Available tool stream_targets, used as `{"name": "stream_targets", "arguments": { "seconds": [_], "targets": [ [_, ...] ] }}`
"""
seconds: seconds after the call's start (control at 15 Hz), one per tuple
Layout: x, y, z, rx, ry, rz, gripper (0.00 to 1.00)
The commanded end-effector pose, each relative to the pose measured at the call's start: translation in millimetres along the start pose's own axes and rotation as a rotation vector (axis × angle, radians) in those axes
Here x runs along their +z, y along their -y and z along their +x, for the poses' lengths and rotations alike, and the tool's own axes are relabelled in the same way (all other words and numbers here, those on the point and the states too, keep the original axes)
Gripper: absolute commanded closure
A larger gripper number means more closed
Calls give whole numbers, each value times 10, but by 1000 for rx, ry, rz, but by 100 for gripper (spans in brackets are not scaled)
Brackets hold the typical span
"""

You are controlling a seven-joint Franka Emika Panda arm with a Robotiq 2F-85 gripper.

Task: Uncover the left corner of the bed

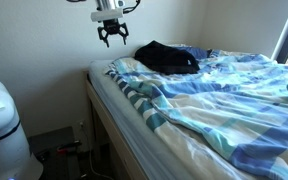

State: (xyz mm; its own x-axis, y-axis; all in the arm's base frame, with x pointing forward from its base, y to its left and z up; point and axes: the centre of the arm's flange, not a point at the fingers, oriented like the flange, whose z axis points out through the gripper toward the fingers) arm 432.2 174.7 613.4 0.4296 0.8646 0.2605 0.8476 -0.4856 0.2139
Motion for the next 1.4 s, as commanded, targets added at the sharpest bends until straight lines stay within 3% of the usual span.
{"name": "stream_targets", "arguments": {
  "seconds": [0.0,0.33,0.6,0.87,1.07,1.33],
  "targets": [
    [40,6,17,-6,4,5,0],
    [166,7,40,12,4,8,0],
    [776,271,409,-33,-45,102,0],
    [1271,518,712,-68,-40,134,0],
    [1481,616,763,-49,31,56,0],
    [1444,743,792,6,133,-101,0]
  ]
}}
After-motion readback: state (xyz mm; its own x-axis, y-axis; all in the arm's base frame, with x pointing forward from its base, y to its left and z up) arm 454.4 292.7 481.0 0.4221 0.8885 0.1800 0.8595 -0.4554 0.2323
